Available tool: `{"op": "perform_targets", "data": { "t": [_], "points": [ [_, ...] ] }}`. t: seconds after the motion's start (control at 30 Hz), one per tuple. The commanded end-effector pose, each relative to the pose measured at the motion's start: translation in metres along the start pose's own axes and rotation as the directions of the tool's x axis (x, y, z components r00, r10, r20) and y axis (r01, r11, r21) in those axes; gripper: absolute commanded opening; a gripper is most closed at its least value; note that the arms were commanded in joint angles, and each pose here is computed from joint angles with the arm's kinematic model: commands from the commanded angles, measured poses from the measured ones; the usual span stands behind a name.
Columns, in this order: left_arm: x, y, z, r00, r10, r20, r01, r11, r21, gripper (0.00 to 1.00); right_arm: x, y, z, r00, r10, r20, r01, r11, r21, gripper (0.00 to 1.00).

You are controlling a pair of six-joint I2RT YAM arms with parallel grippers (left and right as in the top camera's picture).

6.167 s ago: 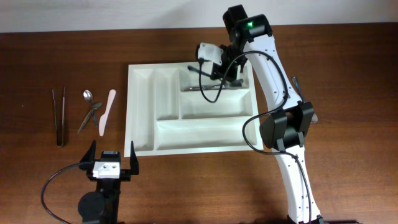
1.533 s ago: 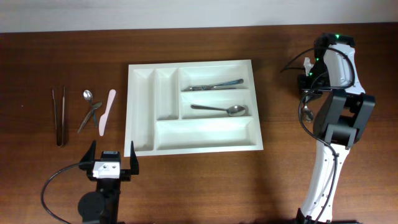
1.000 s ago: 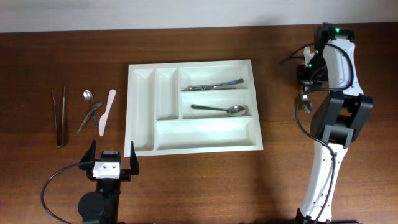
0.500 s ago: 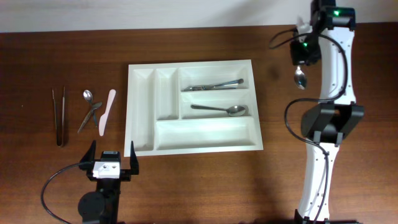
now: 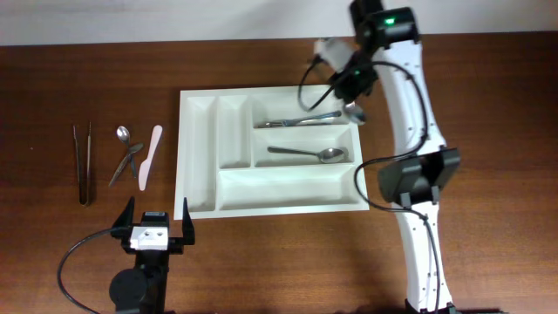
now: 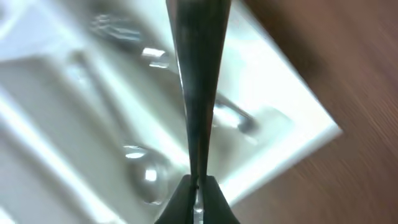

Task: Pack container
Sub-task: 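Carry the knife over the tray and release it in the middle compartment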

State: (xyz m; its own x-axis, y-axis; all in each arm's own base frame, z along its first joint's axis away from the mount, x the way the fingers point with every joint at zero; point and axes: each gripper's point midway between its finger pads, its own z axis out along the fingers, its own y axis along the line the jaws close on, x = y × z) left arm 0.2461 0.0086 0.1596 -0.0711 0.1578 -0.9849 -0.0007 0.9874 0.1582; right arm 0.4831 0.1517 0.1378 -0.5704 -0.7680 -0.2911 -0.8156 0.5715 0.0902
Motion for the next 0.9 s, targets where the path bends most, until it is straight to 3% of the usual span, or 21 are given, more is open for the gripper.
{"op": "perform_targets", "data": {
  "t": [0.0,0.3,0.5,0.73,0.77,0.8,0.83,0.87],
  "points": [
    [0.000,-0.001,0.000,1.000,0.009,0.003,-0.009,1.000,0.009,0.99,-0.018,0.027,0.005,0.968,-0.237,0.077,0.243,0.966,-0.082,0.04],
    [0.000,-0.001,0.000,1.000,0.009,0.003,-0.009,1.000,0.009,0.99,-0.008,0.059,0.042,0.912,-0.410,0.025,0.407,0.890,-0.205,0.03],
    [0.001,-0.001,0.000,1.000,0.009,0.003,-0.009,1.000,0.009,0.99,0.018,0.078,0.072,0.904,-0.425,-0.041,0.388,0.858,-0.336,0.04],
    [0.000,-0.001,0.000,1.000,0.009,0.003,-0.009,1.000,0.009,0.99,0.022,0.080,0.076,0.906,-0.421,-0.051,0.378,0.856,-0.352,0.04],
    [0.000,-0.001,0.000,1.000,0.009,0.003,-0.009,1.000,0.009,0.99,0.022,0.080,0.076,0.906,-0.420,-0.050,0.378,0.857,-0.351,0.06],
    [0.000,-0.001,0.000,1.000,0.009,0.003,-0.009,1.000,0.009,0.99,0.021,0.080,0.076,0.907,-0.419,-0.048,0.377,0.857,-0.352,0.14],
    [0.000,-0.001,0.000,1.000,0.009,0.003,-0.009,1.000,0.009,0.99,0.021,0.080,0.076,0.907,-0.419,-0.047,0.377,0.856,-0.353,0.30],
    [0.000,-0.001,0.000,1.000,0.009,0.003,-0.009,1.000,0.009,0.99,0.021,0.080,0.076,0.907,-0.419,-0.046,0.378,0.856,-0.352,0.35]
  ]
}}
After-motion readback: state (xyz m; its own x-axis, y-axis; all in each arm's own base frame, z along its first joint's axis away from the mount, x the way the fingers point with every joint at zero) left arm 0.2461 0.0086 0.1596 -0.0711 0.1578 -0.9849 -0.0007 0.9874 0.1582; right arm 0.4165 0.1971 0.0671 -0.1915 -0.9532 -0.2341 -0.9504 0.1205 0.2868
